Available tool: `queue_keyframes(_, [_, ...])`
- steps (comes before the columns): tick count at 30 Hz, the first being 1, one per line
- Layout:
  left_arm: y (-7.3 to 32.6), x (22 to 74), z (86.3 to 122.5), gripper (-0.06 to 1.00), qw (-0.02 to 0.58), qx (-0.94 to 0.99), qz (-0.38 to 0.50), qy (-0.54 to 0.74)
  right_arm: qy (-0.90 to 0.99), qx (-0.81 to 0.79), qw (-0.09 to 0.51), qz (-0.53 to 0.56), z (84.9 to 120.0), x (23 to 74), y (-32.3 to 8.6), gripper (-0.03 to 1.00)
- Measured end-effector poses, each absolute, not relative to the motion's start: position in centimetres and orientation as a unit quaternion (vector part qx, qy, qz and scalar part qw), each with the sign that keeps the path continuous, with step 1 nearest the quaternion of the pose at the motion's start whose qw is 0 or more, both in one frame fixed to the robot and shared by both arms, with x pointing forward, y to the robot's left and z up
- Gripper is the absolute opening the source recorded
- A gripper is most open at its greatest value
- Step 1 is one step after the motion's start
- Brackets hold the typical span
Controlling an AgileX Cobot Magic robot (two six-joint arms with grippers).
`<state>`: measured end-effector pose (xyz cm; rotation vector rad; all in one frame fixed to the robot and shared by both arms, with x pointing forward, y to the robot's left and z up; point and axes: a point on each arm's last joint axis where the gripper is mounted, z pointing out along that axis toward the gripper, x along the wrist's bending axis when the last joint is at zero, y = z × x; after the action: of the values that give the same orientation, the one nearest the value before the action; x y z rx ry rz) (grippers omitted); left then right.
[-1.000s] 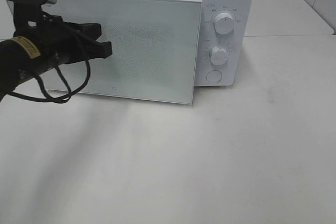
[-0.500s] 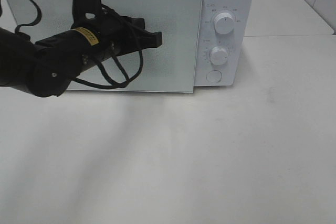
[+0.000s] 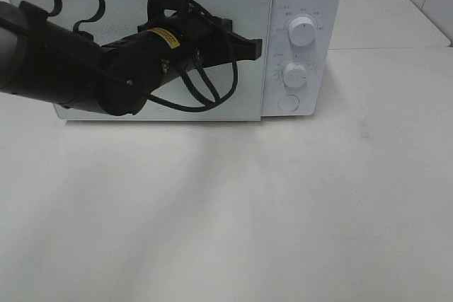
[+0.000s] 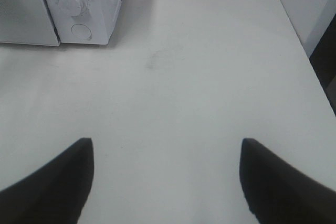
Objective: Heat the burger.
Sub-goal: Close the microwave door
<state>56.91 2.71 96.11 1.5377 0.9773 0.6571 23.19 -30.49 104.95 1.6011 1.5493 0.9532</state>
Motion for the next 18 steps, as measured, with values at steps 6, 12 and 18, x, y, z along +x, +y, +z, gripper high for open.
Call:
queue_keyframes(6, [2.2,57.3,95.9,0.00,0.559,0.668,0.286,0.400,0.599,0.619,0.351,0.368,104.9,23.2,-30.5,0.75])
queue_keyframes(12, [2.8,58.3,95.7,0.00,0.555,0.669,0.295,0.397,0.599,0.619,0.351,0.368,104.9,23.2,-30.5,0.75])
queue_keyframes(18, [2.7,58.3,95.9,0.00,0.551,0.678,0.290,0.389,0.599,0.619,0.351,0.368,104.9,23.2,-30.5,0.75])
